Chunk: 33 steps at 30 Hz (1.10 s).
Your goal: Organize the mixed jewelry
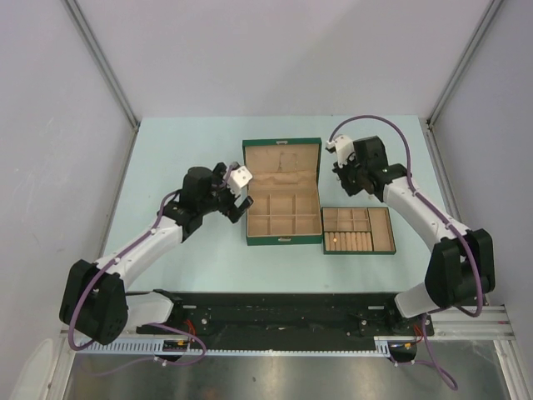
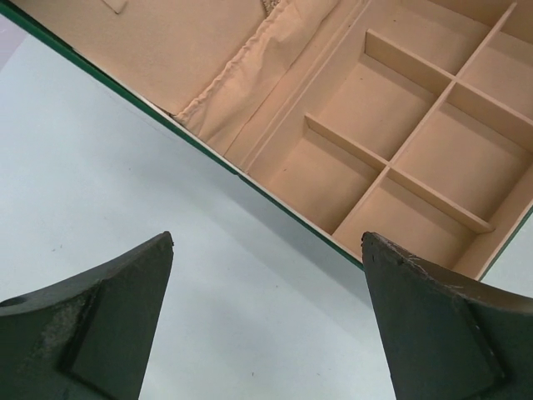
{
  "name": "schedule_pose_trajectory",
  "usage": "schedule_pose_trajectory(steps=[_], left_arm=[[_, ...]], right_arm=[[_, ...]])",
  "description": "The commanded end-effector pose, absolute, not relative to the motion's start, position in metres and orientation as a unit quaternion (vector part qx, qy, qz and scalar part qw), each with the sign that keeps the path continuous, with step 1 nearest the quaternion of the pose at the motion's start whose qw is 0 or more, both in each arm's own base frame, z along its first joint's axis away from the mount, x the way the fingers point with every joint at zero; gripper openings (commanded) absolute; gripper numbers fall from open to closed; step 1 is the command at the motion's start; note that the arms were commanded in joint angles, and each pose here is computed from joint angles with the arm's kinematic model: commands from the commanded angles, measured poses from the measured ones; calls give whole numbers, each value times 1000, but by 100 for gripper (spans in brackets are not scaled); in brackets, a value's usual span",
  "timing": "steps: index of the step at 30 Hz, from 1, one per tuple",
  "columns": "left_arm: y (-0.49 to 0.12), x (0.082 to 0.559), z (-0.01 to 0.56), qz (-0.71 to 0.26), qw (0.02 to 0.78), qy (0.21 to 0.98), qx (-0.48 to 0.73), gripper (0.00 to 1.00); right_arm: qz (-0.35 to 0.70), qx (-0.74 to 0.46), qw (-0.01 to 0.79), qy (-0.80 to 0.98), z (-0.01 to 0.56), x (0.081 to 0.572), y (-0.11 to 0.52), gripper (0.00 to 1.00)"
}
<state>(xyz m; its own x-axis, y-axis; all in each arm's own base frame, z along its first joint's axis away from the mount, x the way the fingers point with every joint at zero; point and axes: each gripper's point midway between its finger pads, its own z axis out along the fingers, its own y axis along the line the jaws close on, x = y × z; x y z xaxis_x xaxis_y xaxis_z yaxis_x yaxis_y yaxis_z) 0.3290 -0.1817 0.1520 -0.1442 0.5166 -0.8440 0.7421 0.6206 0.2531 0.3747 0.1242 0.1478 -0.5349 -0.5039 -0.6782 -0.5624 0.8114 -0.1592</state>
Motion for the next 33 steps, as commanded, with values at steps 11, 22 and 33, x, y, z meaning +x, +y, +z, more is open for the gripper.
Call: schedule_pose_trajectory(steps=[11, 22, 33], left_arm=[[-166, 340, 168, -112, 527, 754, 375, 100], [-148, 347, 176, -102, 535, 762, 350, 100], [-139, 350, 178, -102, 539, 764, 339, 100]], right_arm=[[116, -458, 361, 804, 171, 304, 219, 0], [106, -521, 351, 771, 134, 297, 279, 0], [112, -549, 329, 760, 104, 296, 313, 0]])
